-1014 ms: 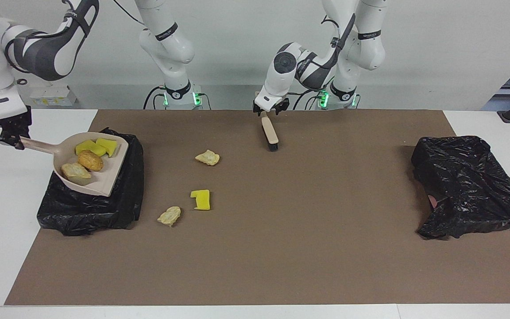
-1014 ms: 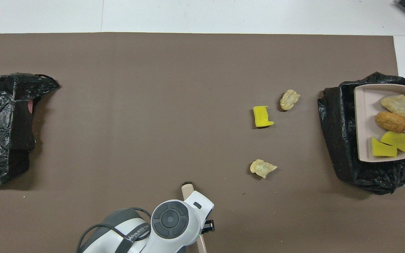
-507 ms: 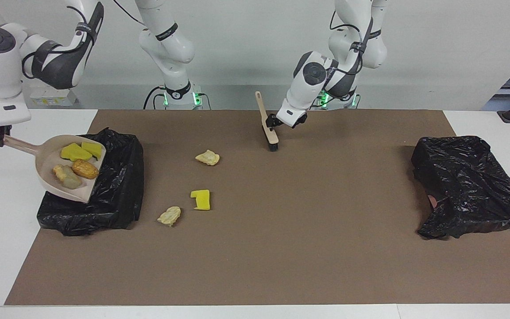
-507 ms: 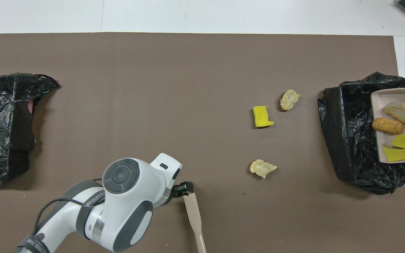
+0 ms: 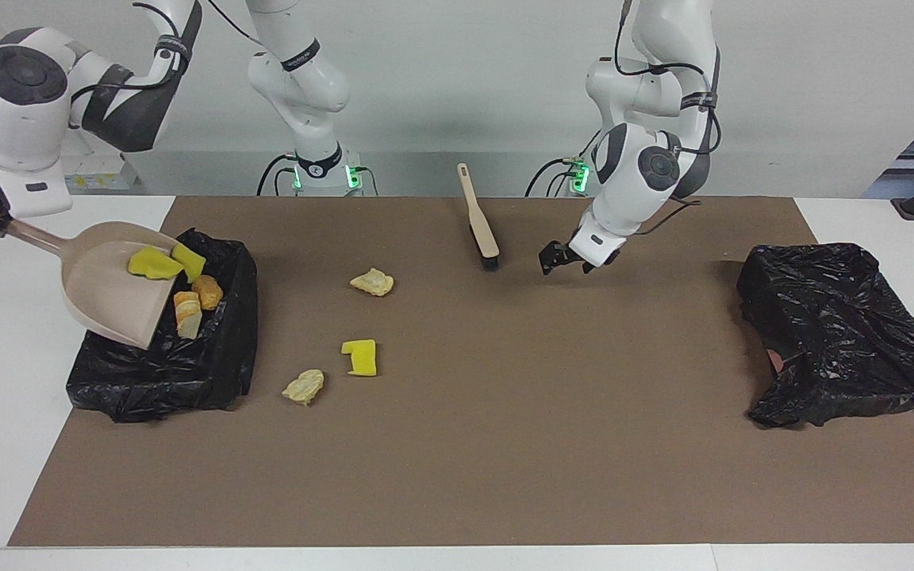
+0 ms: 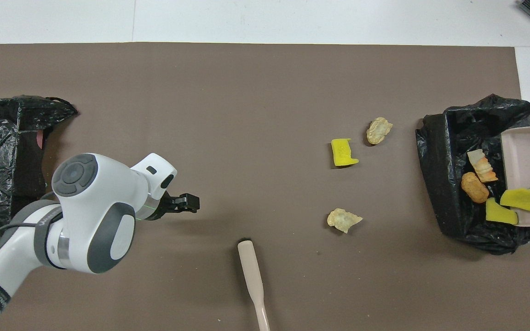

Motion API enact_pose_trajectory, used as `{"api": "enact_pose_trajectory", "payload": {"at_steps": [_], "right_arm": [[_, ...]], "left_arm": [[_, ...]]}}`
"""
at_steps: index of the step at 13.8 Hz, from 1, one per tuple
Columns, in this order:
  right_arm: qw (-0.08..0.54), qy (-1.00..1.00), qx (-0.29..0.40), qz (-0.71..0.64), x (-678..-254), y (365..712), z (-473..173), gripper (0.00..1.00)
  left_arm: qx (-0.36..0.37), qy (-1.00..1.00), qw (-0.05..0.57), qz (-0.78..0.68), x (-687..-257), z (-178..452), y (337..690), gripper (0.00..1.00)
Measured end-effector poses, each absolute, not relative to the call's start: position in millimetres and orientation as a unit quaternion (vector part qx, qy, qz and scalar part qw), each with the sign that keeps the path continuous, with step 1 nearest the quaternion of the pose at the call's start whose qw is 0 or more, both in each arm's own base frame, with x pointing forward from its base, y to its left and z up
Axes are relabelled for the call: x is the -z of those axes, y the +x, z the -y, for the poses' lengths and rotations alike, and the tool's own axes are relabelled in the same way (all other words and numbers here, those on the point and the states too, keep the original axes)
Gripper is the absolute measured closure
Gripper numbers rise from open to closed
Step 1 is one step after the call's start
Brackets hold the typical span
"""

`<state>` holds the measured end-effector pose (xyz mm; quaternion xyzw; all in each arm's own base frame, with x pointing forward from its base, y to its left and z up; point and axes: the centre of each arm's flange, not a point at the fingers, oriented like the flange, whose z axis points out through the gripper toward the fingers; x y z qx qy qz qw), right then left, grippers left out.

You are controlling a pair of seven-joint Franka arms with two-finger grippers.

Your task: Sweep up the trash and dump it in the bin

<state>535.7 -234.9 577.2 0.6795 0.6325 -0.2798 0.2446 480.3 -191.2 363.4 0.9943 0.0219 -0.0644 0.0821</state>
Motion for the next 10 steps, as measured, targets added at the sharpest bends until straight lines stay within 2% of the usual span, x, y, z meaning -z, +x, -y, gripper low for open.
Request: {"api": "enact_pose_trajectory", "payload": {"at_steps": [5,10], "right_arm": [[0.287,0.66,0.31,-0.621,-603.4,532.8,219.1,0.68],[0.31,0.699,0.282,-0.58,-614.8,542.7,181.2,0.68]], "left_arm": [[0.009,0.996,0.081,0.026,-398.0,102.6,527.5,0.0],[-0.027,0.997,0.067,0.041,-442.3,23.9,554.8,0.0]]}}
